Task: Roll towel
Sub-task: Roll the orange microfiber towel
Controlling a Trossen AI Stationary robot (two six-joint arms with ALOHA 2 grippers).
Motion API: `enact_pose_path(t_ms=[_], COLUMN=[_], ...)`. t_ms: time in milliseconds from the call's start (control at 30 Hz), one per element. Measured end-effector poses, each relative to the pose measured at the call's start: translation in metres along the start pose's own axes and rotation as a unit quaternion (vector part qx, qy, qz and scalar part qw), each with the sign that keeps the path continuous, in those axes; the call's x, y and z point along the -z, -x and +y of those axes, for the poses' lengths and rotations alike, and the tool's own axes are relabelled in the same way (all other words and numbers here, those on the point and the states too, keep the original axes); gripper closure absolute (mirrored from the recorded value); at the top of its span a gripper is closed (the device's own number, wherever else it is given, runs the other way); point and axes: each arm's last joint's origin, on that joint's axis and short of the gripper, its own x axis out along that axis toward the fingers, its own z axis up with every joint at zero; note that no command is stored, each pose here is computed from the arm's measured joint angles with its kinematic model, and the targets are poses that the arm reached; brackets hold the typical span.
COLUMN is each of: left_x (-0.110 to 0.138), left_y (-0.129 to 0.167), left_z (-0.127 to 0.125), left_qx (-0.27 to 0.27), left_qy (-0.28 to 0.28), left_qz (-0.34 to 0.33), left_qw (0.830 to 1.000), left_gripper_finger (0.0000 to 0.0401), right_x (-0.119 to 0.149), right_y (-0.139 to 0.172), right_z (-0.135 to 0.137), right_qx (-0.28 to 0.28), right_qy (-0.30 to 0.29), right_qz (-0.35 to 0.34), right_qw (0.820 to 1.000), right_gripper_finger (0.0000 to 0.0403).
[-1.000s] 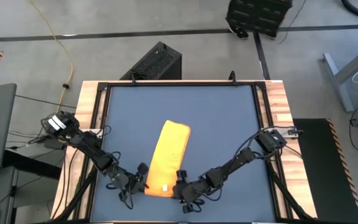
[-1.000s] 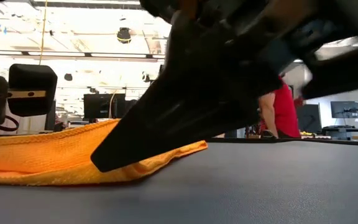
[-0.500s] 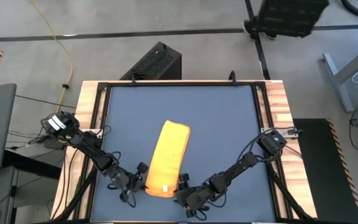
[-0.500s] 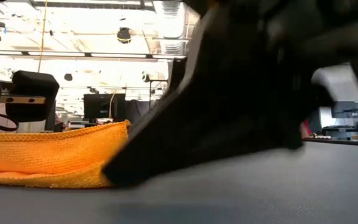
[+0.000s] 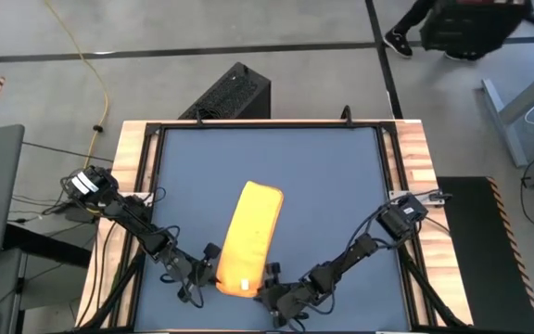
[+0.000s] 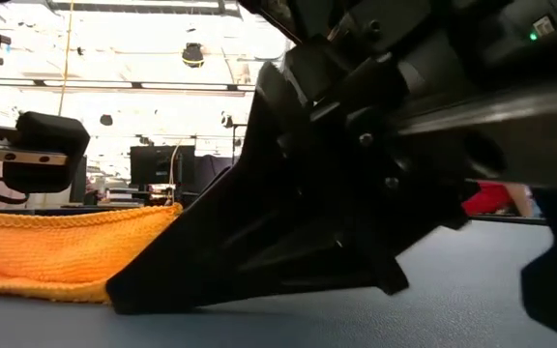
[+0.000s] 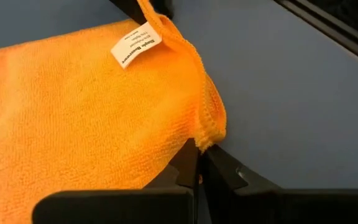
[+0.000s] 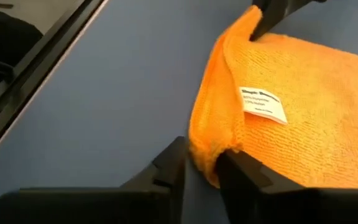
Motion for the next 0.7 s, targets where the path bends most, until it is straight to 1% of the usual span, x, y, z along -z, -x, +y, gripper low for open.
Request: enact_pose_path(t_ms=[167,200,267,333,400,500,633,700], left_x=[-0.002,-0.003,-0.004,-0.004,-0.005,-0.005,0.006,0.009], left_y=[0.0,0.0,0.001,0.0,0.001,0.001,0.003,0.004], left_z=[-0.001,-0.001,-0.001,0.001,0.003,0.008,0.014,0.015], left_qx=[0.018,0.022,0.03,0.044,0.058,0.072,0.067,0.065], left_qy=[0.016,0.022,0.038,0.064,0.095,0.143,0.209,0.234], left_qz=[-0.011,-0.013,-0.014,-0.012,-0.01,-0.006,0.015,0.02], left_qw=[1.0,0.999,0.999,0.997,0.994,0.987,0.976,0.97], left_gripper_finger=[0.0401,0.0401,0.0401,0.0401,0.0401,0.0401,0.0401,0.0401], right_x=[0.001,0.001,-0.002,-0.006,-0.009,-0.013,-0.015,-0.017], right_y=[0.0,0.0,0.002,0.004,0.007,0.01,0.009,0.009], right_z=[-0.003,-0.003,-0.004,-0.005,-0.008,-0.013,-0.013,-0.013], right_qx=[0.009,0.008,0.0,-0.008,-0.016,-0.043,-0.077,-0.103], right_qy=[-0.007,-0.015,-0.048,-0.107,-0.177,-0.27,-0.368,-0.4], right_qz=[0.008,0.008,0.008,0.009,0.019,0.042,0.06,0.071], right_qw=[1.0,1.0,0.999,0.994,0.984,0.961,0.925,0.908], right_gripper_finger=[0.0377,0.0385,0.0385,0.0381,0.0383,0.0387,0.0387,0.0387])
